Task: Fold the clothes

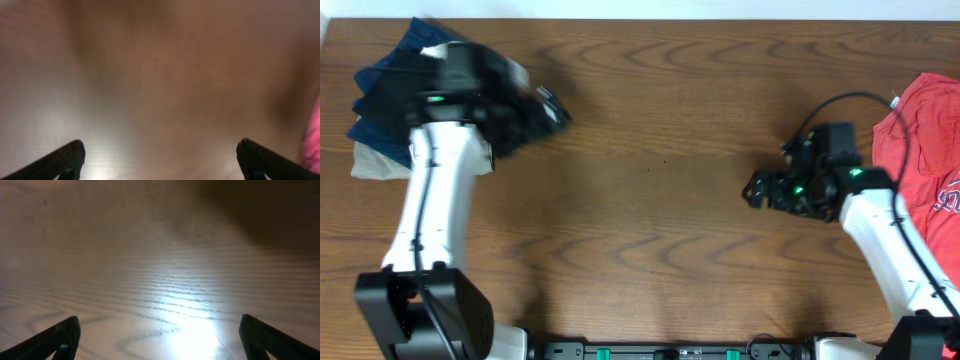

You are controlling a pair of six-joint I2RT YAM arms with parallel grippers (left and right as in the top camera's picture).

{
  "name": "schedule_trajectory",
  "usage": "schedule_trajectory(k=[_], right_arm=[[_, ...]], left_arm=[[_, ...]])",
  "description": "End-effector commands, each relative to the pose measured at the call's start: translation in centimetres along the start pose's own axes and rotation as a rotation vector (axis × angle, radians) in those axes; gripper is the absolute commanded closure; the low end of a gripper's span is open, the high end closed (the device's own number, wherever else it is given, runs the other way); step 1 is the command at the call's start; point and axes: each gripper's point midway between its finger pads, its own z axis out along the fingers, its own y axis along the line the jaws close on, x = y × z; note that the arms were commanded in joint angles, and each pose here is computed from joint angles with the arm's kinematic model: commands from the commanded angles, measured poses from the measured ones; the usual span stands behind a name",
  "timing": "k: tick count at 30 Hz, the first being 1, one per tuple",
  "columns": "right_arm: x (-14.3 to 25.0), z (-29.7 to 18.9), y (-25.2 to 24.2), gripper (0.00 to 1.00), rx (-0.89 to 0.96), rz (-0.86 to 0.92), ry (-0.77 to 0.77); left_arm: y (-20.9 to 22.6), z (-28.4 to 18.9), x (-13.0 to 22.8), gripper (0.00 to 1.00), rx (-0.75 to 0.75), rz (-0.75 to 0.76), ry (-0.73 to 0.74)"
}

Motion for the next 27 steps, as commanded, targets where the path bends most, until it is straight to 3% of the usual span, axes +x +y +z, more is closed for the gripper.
schedule_trajectory(k=[1, 6, 11, 16, 23, 27], right_arm=[[-0.5, -1.8, -0.7, 0.01, -0.001, 0.002, -0.001], [2.1, -2.8, -2.6, 0.01, 0.048, 0.088, 0.096], [3.6, -4.5, -4.0, 0.01, 0.12, 0.107, 0.085], [4.1, -5.9, -4.1, 0.01, 0.134, 0.069, -0.086], [4.3, -8.0, -4.4, 0.01, 0.12, 0.035, -0.501], [5.0, -8.9, -3.9, 0.01, 0.091, 0.006, -0.598]], left_arm=[[2.6, 1.2, 4.0, 0.02, -0.258, 0.112, 0.121], [3.0, 1.0, 9.9, 0.02, -0.335, 0.138, 0.333], [3.5, 0.0, 11.6, 0.02, -0.336, 0.138, 0.334], [3.2, -1.1, 11.8, 0.02, -0.262, 0.178, 0.108], [3.5, -3.5, 11.4, 0.02, -0.146, 0.224, -0.394], [3.3, -4.9, 12.0, 0.02, -0.096, 0.244, -0.518]])
